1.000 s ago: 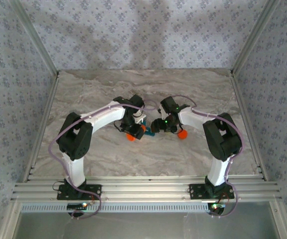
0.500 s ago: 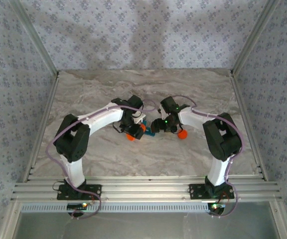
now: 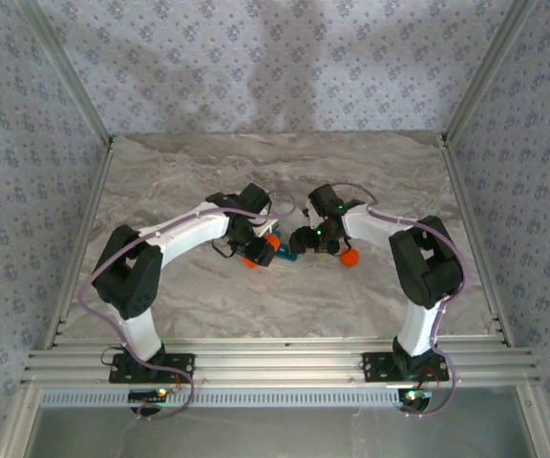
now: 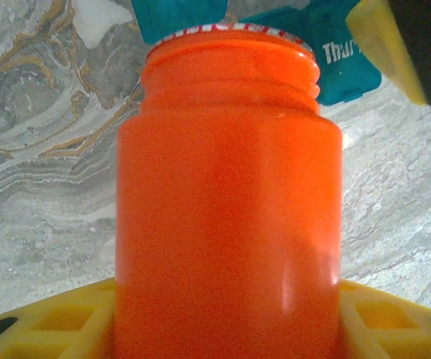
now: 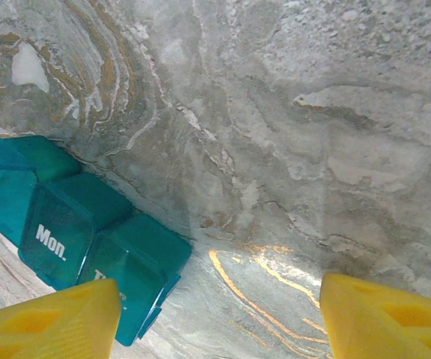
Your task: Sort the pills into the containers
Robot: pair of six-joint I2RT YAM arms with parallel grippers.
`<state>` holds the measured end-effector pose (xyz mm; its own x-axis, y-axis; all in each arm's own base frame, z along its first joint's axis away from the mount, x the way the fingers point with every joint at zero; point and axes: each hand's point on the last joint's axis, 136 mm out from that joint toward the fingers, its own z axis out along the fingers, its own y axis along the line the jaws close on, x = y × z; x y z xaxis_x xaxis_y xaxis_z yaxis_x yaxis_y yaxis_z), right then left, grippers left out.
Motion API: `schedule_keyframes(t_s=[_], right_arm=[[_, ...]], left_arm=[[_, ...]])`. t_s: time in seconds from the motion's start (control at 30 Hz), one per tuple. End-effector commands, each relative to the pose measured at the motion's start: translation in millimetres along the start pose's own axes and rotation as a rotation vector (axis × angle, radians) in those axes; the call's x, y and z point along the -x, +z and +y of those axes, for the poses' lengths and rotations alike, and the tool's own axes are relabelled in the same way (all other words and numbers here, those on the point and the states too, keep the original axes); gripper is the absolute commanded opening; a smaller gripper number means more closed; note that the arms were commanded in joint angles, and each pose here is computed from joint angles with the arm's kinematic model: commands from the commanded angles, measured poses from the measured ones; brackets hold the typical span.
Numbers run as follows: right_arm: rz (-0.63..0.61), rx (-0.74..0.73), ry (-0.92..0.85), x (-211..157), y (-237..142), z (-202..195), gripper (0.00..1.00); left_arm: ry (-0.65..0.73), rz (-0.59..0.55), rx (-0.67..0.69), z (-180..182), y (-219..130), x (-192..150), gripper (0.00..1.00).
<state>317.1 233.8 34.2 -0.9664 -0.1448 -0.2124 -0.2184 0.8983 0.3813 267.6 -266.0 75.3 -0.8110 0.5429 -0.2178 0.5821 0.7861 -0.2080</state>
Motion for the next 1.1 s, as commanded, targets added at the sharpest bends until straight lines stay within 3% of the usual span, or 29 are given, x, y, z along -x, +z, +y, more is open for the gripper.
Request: schedule_keyframes(t_s=[0.0, 0.4, 1.07], right_arm=[[0.013, 0.029, -0.001, 2.6, -4.9, 7.0, 0.73], [-0.075, 0.042, 0.087, 22.2, -33.2, 4.6, 0.73], [-0.238, -0.062, 0.293, 34.2, -78.3, -31.7, 0.73]], left_arm=[[0.007, -0.055, -0.024, -7.5, -8.5, 4.9, 0.0], [0.062, -0.219, -0.08, -18.2, -21.3, 20.5, 0.0], [0.191, -0.55, -0.165, -20.5, -94.0, 65.4, 0.0]])
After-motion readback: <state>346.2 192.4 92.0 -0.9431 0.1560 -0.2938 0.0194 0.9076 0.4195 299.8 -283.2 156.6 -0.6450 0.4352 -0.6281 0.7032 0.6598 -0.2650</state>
